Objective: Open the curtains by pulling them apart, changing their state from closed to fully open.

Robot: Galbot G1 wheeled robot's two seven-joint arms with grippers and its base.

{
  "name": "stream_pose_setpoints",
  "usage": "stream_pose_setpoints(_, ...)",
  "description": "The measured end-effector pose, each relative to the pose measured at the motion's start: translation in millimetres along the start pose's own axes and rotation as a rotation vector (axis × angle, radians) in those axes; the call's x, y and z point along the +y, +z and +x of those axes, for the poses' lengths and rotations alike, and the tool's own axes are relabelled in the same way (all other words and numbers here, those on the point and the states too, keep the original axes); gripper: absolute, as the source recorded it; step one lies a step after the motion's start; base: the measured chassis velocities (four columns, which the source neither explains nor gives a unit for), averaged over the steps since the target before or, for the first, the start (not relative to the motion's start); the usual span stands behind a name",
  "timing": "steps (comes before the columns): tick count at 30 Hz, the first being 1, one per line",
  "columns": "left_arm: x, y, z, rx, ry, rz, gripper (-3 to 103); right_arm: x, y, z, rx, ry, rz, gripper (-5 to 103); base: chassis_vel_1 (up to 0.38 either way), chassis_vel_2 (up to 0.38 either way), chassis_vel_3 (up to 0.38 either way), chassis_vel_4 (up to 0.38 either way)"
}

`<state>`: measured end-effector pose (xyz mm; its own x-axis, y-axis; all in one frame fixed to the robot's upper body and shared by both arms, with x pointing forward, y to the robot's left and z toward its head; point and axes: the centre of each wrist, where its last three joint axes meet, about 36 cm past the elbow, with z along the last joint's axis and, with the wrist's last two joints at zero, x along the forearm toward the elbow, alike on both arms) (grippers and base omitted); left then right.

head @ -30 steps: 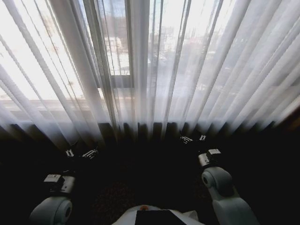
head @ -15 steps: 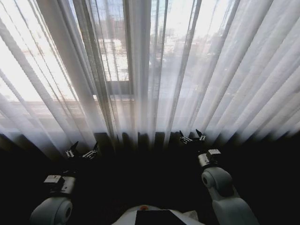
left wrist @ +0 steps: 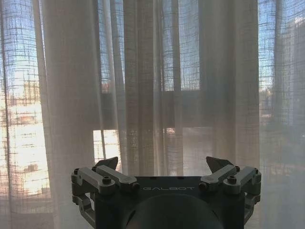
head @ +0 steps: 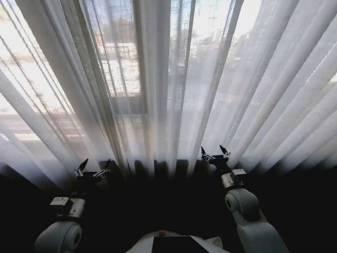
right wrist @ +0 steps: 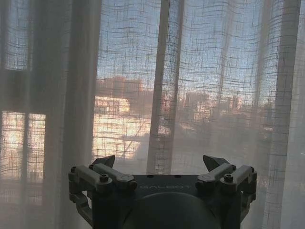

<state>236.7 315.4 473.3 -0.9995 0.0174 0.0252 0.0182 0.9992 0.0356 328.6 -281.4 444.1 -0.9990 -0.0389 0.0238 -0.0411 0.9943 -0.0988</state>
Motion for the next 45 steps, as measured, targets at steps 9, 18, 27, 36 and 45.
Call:
stream_pose_setpoints(9, 0.4, 1.3, 0.2, -0.002, -0.002, 0.001, 100, 3.2, 2.2, 0.3, -0.005, -0.003, 0.014, 100, 0.036, 0.000, -0.036, -0.001)
stream_pose_setpoints(18, 1.0, 3.3, 0.0, -0.007, -0.003, 0.000, 100, 5.9, 3.2, -0.5, -0.006, -0.006, 0.015, 100, 0.099, 0.119, -0.084, -0.119)
stream_pose_setpoints(27, -0.2, 3.6, -0.1, -0.009, -0.003, 0.000, 100, 5.7, 3.4, -0.7, -0.007, -0.007, 0.016, 100, 0.244, 0.249, -0.250, -0.248)
stream_pose_setpoints(36, -0.1, 4.1, 0.7, -0.011, -0.004, -0.001, 100, 5.8, 3.5, -0.5, -0.008, -0.007, 0.016, 100, 0.350, 0.342, -0.355, -0.324)
stream_pose_setpoints(45, -0.8, 4.2, 0.9, -0.013, -0.005, 0.000, 100, 6.2, 10.2, -1.3, -0.030, -0.011, 0.005, 100, 0.338, 0.346, -0.336, -0.354)
